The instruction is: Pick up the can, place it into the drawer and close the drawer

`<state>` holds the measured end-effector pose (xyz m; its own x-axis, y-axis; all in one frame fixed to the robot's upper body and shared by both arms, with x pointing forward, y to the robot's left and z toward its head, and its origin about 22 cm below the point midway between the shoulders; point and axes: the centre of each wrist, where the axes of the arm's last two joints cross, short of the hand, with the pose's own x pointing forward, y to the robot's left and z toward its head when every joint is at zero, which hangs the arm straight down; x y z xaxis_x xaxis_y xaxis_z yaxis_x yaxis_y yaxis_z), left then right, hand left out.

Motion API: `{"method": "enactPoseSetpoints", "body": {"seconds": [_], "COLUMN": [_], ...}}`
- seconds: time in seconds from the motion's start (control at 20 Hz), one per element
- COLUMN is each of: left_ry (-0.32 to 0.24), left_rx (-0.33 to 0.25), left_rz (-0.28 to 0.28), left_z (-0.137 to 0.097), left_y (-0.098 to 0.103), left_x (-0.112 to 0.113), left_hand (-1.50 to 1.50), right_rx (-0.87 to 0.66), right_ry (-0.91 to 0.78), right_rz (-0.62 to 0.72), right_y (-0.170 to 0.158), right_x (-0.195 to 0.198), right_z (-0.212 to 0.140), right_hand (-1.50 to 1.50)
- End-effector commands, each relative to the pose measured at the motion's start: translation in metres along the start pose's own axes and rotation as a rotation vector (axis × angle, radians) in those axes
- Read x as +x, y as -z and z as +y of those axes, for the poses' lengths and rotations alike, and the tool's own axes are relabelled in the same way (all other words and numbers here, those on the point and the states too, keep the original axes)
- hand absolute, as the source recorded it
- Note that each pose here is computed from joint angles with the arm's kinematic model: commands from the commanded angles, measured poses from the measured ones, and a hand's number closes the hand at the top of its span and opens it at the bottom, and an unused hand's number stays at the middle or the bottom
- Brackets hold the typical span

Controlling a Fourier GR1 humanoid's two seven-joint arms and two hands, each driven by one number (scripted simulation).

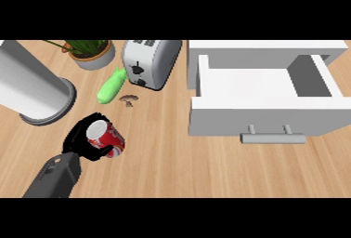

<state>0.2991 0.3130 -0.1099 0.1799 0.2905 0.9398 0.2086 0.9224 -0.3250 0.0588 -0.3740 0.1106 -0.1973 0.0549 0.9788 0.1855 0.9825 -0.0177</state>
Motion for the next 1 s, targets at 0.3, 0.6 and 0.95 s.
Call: {"method": "enactPoseSetpoints", "body": {"seconds": [0.3,0.6,0.95], "left_ry": [-0.055,0.026,0.063], "left_rx": [0.214,0.158,0.157], "left_rz": [-0.226,-0.29,-0.291], "left_z": [-0.076,-0.12,-0.167], "left_y": [0.039,0.059,0.055], "left_x": [0.014,0.081,0.122], "left_hand": [1.5,1.5,1.5], "right_rx": [-0.01,-0.026,-0.018], "right_ry": [0.012,-0.005,0.027], "right_rz": [-0.012,-0.009,-0.005], "right_y": [0.002,0.005,-0.003], "right_x": [0.004,-0.004,0.002], "right_z": [0.011,0.005,0.008], "right_hand": [-1.5,-1.5,-1.5]}}
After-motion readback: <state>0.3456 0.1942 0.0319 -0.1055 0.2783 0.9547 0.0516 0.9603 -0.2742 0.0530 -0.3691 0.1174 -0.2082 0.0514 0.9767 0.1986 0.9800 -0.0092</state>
